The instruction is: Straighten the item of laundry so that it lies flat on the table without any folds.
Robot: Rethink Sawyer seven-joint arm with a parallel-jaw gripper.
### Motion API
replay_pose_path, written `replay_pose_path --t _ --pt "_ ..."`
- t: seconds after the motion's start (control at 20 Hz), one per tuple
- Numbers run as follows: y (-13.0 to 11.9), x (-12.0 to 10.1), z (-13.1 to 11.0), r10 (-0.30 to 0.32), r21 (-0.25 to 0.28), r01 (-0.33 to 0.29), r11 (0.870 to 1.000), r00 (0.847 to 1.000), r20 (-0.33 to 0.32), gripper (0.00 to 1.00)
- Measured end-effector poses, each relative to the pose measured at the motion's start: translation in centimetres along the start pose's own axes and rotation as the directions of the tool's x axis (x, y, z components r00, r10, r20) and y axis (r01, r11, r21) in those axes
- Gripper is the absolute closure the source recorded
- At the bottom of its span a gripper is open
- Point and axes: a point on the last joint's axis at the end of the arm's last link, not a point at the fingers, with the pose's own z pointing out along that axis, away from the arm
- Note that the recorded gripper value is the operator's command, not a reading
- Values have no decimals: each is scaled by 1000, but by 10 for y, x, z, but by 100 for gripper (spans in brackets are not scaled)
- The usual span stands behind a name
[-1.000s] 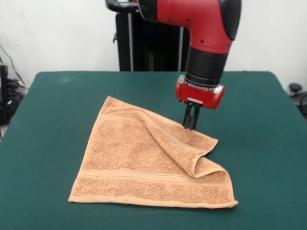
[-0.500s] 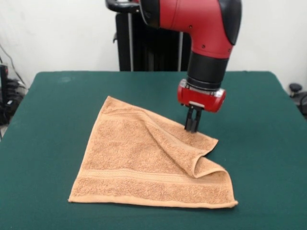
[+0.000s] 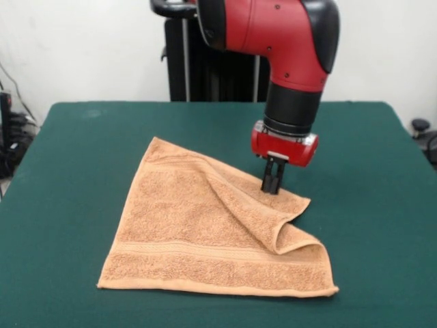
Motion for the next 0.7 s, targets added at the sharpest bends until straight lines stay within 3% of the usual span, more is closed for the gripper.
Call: replay_pose_path --t 0.7 --pt "-1 1 0 2 -5 -2 1000 1000 7 100"
